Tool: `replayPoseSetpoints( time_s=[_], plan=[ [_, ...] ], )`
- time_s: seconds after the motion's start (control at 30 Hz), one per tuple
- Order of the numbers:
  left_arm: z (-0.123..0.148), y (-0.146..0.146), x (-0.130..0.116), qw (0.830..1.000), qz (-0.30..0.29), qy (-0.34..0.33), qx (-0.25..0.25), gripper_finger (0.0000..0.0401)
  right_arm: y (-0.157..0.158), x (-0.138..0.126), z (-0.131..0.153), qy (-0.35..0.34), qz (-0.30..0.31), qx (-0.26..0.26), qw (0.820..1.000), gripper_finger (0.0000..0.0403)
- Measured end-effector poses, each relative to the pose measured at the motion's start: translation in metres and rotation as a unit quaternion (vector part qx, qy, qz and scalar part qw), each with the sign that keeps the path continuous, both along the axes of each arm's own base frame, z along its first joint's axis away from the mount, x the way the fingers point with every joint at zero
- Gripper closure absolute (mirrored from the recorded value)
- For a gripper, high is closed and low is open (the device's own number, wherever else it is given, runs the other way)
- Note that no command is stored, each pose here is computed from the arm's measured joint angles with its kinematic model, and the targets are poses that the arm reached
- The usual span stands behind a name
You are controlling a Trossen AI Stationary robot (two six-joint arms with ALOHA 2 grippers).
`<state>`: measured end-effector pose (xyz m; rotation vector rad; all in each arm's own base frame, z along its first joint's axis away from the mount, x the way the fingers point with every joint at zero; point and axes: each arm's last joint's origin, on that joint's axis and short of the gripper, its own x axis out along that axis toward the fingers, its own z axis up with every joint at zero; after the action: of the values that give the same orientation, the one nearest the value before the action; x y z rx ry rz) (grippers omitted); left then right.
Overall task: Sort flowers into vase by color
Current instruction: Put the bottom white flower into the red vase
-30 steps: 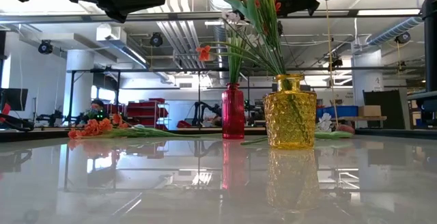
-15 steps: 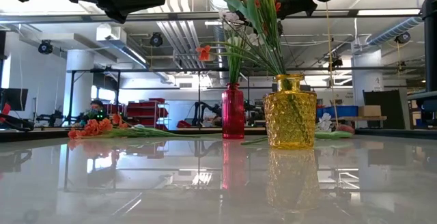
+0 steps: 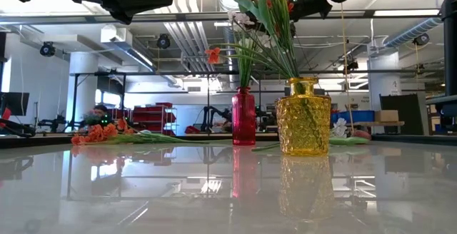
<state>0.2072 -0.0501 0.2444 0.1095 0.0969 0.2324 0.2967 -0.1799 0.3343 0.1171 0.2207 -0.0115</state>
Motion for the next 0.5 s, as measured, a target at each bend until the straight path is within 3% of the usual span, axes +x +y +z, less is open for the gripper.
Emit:
replayPoseSetpoints(
  time_s=[0.3, 0.5],
  plan=[
    [0.0, 0.0, 0.0, 1.0, 0.0, 0.0, 0.0, 0.0364, 0.003, 0.0018, 0.001, 0.0, 0.005, -0.003, 1.0, 0.0263],
    [-0.0001, 0.0, 0.0, 1.0, 0.0, 0.0, 0.0, 0.0364, 0.0023, 0.0021, 0.0048, -0.004, -0.008, -0.012, 1.0, 0.0334]
  ],
)
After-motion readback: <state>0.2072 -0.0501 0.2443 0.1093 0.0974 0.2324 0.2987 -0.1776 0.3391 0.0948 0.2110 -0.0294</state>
